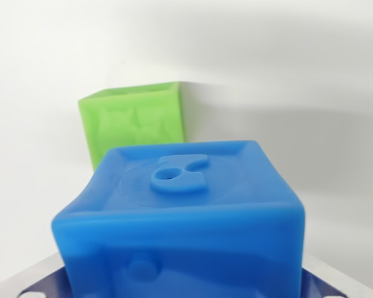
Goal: Stack cube
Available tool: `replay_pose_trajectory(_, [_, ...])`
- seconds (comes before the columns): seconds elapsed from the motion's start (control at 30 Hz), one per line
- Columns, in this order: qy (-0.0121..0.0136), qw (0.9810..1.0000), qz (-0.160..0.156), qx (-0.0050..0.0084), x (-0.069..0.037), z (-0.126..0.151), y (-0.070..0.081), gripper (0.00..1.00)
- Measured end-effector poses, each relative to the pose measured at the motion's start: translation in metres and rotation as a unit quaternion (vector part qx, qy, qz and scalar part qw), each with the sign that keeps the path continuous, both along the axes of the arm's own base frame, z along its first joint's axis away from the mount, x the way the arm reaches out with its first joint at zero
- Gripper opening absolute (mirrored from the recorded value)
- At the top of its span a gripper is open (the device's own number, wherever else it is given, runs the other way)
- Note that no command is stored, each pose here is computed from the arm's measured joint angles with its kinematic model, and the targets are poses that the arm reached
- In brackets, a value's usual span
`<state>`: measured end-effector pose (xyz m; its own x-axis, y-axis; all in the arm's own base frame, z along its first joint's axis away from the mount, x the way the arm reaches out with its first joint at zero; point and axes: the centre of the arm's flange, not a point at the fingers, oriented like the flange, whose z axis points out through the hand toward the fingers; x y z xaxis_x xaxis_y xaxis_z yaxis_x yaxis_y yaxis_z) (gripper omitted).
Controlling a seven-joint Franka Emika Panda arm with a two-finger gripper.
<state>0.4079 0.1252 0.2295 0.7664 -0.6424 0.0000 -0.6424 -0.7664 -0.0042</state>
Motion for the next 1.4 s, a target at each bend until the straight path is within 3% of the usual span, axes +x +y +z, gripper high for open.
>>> replay_pose_trajectory(0.53, [-0.0005,0.9988,0.049,0.0003,0.004,0.006,0.028,0.00])
replay_pose_trajectory(0.6, [-0.0003,0.9986,0.053,-0.0004,0.004,0.003,0.030,0.00])
replay_pose_trajectory(0.83, [0.0059,0.9985,0.055,-0.0012,0.004,-0.024,0.030,0.00])
replay_pose_trajectory(1.03, [0.0041,0.9985,0.055,-0.0011,0.004,-0.037,0.030,0.00])
replay_pose_trajectory(1.4, [0.0045,0.9985,0.055,-0.0013,0.004,-0.056,0.029,0.00])
